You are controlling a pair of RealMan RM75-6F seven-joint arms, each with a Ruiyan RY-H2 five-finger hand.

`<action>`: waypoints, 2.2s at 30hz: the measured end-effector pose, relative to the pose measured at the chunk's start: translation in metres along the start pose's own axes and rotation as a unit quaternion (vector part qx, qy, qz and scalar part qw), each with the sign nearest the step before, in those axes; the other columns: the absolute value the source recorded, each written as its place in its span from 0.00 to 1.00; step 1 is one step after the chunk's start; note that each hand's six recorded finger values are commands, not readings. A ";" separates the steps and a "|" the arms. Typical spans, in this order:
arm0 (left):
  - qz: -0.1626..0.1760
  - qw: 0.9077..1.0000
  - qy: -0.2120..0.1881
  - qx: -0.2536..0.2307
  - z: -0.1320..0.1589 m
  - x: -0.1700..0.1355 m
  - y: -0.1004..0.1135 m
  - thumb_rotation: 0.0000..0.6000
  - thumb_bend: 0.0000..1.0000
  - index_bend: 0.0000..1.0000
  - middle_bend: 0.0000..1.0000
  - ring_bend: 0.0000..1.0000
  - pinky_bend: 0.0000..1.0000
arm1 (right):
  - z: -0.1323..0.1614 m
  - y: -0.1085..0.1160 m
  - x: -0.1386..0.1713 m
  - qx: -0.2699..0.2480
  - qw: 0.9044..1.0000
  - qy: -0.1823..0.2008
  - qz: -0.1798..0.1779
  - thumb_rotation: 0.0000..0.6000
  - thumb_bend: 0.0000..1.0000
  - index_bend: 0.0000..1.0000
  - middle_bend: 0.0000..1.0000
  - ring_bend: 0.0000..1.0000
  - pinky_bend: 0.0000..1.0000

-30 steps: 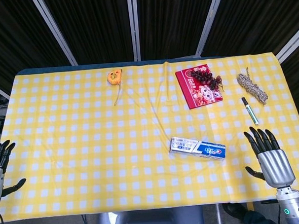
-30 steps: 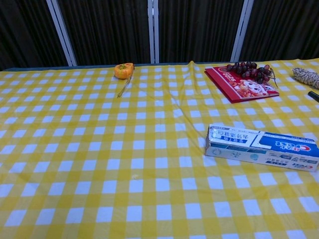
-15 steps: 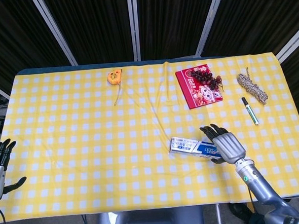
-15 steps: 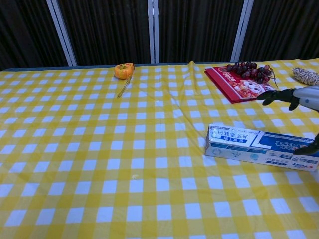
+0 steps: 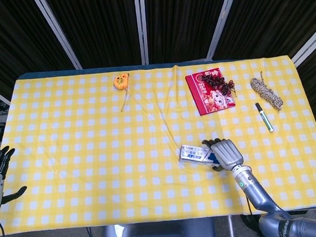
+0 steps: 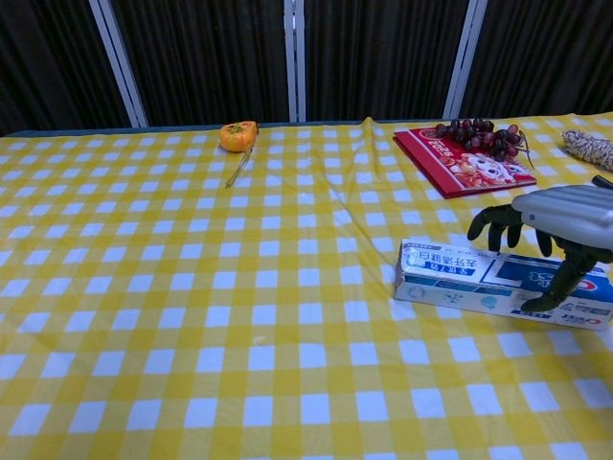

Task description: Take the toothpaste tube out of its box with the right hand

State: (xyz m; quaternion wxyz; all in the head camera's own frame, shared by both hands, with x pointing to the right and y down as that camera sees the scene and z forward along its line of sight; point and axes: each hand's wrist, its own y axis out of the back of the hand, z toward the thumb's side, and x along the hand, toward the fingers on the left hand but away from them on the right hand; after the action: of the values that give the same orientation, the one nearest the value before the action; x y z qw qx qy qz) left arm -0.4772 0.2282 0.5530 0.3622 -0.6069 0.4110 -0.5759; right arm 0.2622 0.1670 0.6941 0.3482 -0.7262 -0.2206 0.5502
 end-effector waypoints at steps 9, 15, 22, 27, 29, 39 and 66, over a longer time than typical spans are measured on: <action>-0.003 1.000 0.000 0.000 0.000 0.000 -0.001 1.00 0.00 0.00 0.00 0.00 0.00 | 0.000 -0.004 -0.001 0.009 1.000 -0.001 -0.004 1.00 0.17 0.43 0.51 0.48 0.60; -0.003 1.000 0.001 -0.001 0.000 0.001 -0.001 1.00 0.00 0.00 0.00 0.00 0.00 | 0.005 0.007 0.004 0.015 0.999 0.017 -0.027 1.00 0.24 0.44 0.51 0.48 0.60; -0.002 1.000 0.000 -0.005 0.000 0.001 0.001 1.00 0.00 0.00 0.00 0.00 0.00 | 0.013 0.045 0.022 0.076 0.992 0.049 -0.092 1.00 0.26 0.44 0.50 0.48 0.59; 0.000 1.000 -0.003 -0.009 0.000 0.000 0.002 1.00 0.00 0.00 0.00 0.00 0.00 | 0.016 0.076 0.033 0.181 0.970 0.063 -0.149 1.00 0.29 0.44 0.48 0.48 0.60; -0.001 1.000 -0.005 -0.010 0.001 -0.001 0.003 1.00 0.00 0.00 0.00 0.00 0.00 | 0.019 0.092 0.039 0.240 0.952 0.069 -0.177 1.00 0.31 0.44 0.48 0.48 0.60; 0.000 1.000 -0.013 -0.014 0.004 -0.004 0.004 1.00 0.00 0.00 0.00 0.00 0.00 | 0.045 0.160 0.055 0.483 0.825 0.078 -0.283 1.00 0.33 0.44 0.46 0.48 0.60; -0.005 1.000 -0.016 -0.017 0.004 -0.004 0.003 1.00 0.00 0.00 0.00 0.00 0.00 | 0.069 0.198 0.042 0.720 0.619 0.069 -0.306 1.00 0.39 0.46 0.46 0.47 0.56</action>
State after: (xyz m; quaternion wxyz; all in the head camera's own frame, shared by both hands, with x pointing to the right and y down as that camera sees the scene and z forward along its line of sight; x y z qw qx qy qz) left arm -0.4737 0.2303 0.5483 0.3556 -0.6237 0.4120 -0.5611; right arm 0.1969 0.0843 0.5081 0.9220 -0.1697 0.0614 0.3427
